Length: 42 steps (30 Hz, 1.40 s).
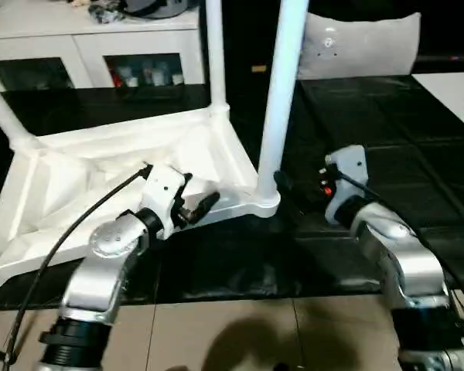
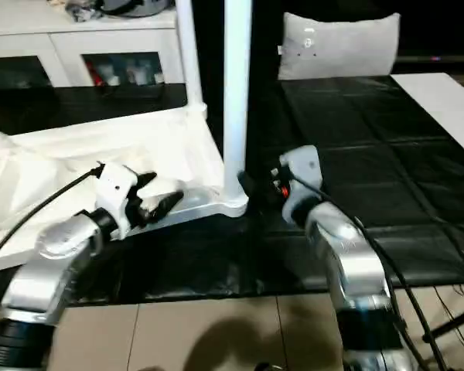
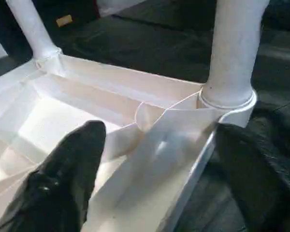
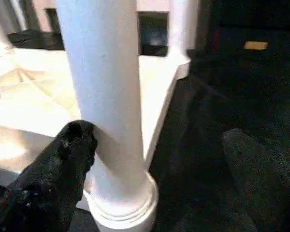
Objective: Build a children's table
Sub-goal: Rotate leg to tighten, then rotate table base
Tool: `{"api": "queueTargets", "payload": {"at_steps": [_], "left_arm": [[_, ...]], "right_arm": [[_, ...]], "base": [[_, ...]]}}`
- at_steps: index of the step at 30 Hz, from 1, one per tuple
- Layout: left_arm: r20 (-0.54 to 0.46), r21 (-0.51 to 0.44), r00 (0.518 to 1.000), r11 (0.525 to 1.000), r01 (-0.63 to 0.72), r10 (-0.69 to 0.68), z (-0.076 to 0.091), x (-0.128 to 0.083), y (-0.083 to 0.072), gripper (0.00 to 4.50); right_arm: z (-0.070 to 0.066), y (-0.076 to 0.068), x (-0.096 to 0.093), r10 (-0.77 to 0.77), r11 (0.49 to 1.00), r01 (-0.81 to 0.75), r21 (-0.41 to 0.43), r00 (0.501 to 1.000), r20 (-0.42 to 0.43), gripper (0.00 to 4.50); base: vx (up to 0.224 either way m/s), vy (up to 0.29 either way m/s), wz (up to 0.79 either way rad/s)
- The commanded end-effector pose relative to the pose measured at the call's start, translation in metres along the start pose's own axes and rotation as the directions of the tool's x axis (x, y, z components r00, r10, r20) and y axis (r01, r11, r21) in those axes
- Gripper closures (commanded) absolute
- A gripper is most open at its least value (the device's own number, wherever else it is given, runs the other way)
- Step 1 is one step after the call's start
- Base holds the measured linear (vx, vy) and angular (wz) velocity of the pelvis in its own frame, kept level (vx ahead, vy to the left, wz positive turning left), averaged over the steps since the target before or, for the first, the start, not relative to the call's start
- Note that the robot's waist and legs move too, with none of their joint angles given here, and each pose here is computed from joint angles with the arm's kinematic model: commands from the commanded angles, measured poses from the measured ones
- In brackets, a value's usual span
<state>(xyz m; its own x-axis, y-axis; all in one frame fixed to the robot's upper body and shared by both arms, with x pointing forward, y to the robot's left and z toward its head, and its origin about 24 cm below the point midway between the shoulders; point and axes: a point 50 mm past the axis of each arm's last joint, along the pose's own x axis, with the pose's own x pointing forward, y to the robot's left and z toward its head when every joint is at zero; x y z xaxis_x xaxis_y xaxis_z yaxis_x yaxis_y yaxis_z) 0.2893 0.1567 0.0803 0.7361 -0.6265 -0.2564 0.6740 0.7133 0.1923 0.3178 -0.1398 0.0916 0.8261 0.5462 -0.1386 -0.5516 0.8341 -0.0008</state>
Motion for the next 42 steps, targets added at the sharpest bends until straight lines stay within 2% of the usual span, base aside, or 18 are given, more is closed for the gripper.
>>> {"api": "queueTargets", "payload": {"at_steps": [1, 2, 5, 8, 13, 17, 21, 23, 27, 31, 34, 37, 38, 42], "left_arm": [[-0.028, 0.030, 0.998, 0.998, 0.055, -0.054, 0.004, -0.001, 0.002, 0.28], [-0.075, 0.048, 0.994, 0.996, 0.082, -0.078, 0.000, -0.004, 0.005, 0.14], [-0.166, 0.072, 0.979, 0.989, 0.131, -0.118, -0.009, -0.009, 0.009, 0.07], [-0.202, 0.063, 0.972, 0.988, 0.139, -0.124, -0.014, -0.012, 0.011, 0.07], [-0.256, 0.083, 0.965, 0.994, 0.077, -0.053, -0.023, -0.016, 0.020, 0.07], [-0.270, 0.105, 0.962, 0.992, 0.063, -0.033, -0.024, -0.017, 0.024, 0.07], [-0.294, 0.109, 0.955, 0.992, 0.067, -0.032, -0.028, -0.019, 0.026, 0.07], [-0.308, 0.112, 0.951, 0.992, 0.067, -0.029, -0.031, -0.020, 0.026, 0.07], [-0.317, 0.114, 0.948, 0.992, 0.053, -0.014, -0.032, -0.021, 0.025, 0.07], [-0.322, 0.126, 0.947, 0.992, 0.032, 0.010, -0.033, -0.022, 0.027, 0.07], [-0.330, 0.153, 0.942, 0.988, -0.008, 0.059, -0.037, -0.022, 0.032, 0.07], [-0.329, 0.160, 0.942, 0.987, -0.023, 0.075, -0.038, -0.021, 0.034, 0.07], [-0.333, 0.168, 0.939, 0.985, -0.031, 0.086, -0.040, -0.021, 0.036, 0.07], [-0.333, 0.168, 0.939, 0.985, -0.031, 0.086, -0.040, -0.021, 0.036, 0.07]], "right_arm": [[0.006, 0.001, 0.008, 0.027, 0.999, -0.027, -0.039, 1.000, 0.011, 0.00], [0.007, 0.002, 0.014, 0.050, 0.998, -0.050, -0.039, 0.999, 0.016, 0.00], [0.009, 0.004, 0.023, 0.092, 0.994, -0.091, -0.062, 0.996, 0.011, 0.00], [0.010, 0.004, 0.030, 0.088, 0.993, -0.087, -0.074, 0.996, 0.003, 0.00], [0.010, 0.001, 0.043, 0.051, 0.994, -0.053, -0.094, 0.999, -0.017, 0.00], [0.010, -0.006, 0.056, -0.052, 0.997, 0.051, -0.055, 0.998, -0.023, 0.00], [0.009, -0.009, 0.066, -0.116, 0.992, 0.116, 0.057, 0.993, -0.013, 0.00], [0.006, -0.015, 0.067, -0.168, 0.979, 0.169, 0.112, 0.986, -0.019, 0.00], [0.005, -0.029, 0.062, -0.242, 0.959, 0.241, 0.151, 0.970, -0.013, 0.00], [0.006, -0.037, 0.057, -0.272, 0.949, 0.268, 0.169, 0.962, 0.000, 0.00], [0.006, -0.054, 0.046, -0.343, 0.925, 0.334, 0.181, 0.939, 0.017, 0.00], [0.005, -0.062, 0.039, -0.377, 0.912, 0.368, 0.183, 0.926, 0.015, 0.00], [0.005, -0.069, 0.032, -0.411, 0.896, 0.401, 0.193, 0.912, 0.014, 0.00], [0.005, -0.069, 0.032, -0.411, 0.896, 0.401, 0.193, 0.912, 0.014, 0.00]], "base": [[0.000, 0.000, 0.00], [0.000, 0.000, 0.00], [0.000, 0.000, 0.00], [0.000, 0.000, 0.00], [0.000, 0.000, 0.00], [0.000, 0.000, 0.00], [0.000, 0.000, 0.00], [0.000, 0.000, 0.00], [0.000, 0.000, 0.00], [0.000, 0.000, 0.00], [0.000, 0.000, 0.00], [0.000, 0.000, 0.00], [0.000, 0.000, 0.00], [0.000, 0.000, 0.00]]}}
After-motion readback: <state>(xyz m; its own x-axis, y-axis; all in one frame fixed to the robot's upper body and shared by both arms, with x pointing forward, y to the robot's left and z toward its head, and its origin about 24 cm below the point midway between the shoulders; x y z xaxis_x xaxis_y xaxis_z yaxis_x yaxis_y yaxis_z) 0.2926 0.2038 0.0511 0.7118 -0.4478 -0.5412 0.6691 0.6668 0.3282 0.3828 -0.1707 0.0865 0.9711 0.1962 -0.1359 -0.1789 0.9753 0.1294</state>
